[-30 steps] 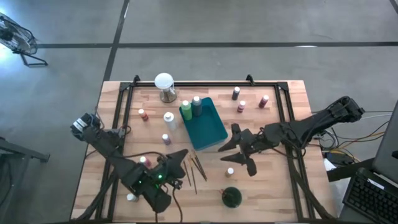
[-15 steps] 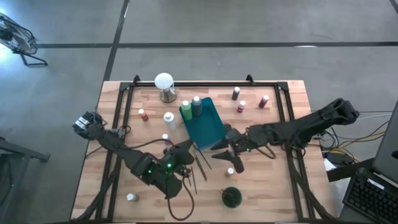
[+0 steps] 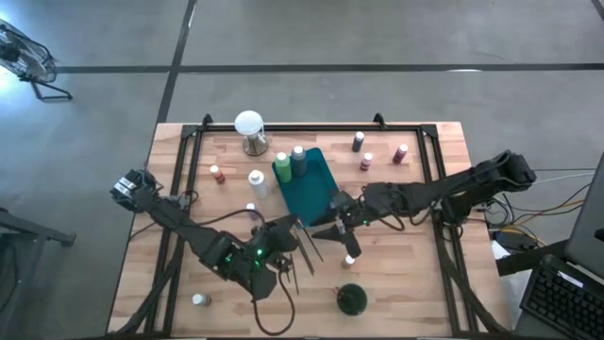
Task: Pick & Place Paint Supplies
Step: Put the gold paint brush into the green cup
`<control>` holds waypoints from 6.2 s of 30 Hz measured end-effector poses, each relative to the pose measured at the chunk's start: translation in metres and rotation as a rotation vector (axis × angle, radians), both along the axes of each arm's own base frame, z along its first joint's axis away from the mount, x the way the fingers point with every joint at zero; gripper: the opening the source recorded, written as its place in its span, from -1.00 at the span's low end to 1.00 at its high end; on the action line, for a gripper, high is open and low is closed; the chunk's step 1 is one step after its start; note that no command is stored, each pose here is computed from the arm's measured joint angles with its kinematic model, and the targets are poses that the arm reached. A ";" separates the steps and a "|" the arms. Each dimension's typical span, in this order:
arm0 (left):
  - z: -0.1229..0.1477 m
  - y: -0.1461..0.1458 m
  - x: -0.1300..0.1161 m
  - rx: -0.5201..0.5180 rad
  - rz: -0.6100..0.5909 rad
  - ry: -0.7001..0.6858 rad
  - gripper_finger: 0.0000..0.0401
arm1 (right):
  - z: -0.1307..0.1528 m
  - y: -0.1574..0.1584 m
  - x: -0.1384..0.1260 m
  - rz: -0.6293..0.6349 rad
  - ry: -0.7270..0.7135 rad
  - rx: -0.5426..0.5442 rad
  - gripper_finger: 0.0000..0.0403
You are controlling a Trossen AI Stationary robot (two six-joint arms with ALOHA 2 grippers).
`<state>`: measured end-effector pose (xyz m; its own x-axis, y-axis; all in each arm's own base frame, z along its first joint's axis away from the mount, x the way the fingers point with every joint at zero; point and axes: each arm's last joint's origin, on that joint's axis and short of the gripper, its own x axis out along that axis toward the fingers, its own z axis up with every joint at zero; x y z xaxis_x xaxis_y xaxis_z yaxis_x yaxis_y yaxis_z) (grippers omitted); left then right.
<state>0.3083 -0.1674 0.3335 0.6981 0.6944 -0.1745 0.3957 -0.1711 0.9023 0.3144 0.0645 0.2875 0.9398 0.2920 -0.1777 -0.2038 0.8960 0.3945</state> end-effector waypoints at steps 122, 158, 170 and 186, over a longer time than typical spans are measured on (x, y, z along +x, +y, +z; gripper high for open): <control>-0.084 0.090 -0.050 -1.702 -0.259 -0.994 -0.13 | -0.084 0.223 -0.088 -0.546 -0.088 -0.211 -0.95; -0.084 0.091 -0.049 -1.705 -0.257 -1.002 -0.13 | -0.132 0.219 -0.093 -0.510 0.013 -0.171 -0.94; -0.084 0.091 -0.049 -1.708 -0.257 -1.002 -0.13 | -0.126 0.220 -0.093 -0.509 0.007 -0.156 -0.55; -0.084 0.091 -0.049 -1.751 -0.236 -1.015 -0.13 | 0.016 0.164 -0.102 -0.587 -0.152 -0.385 -0.28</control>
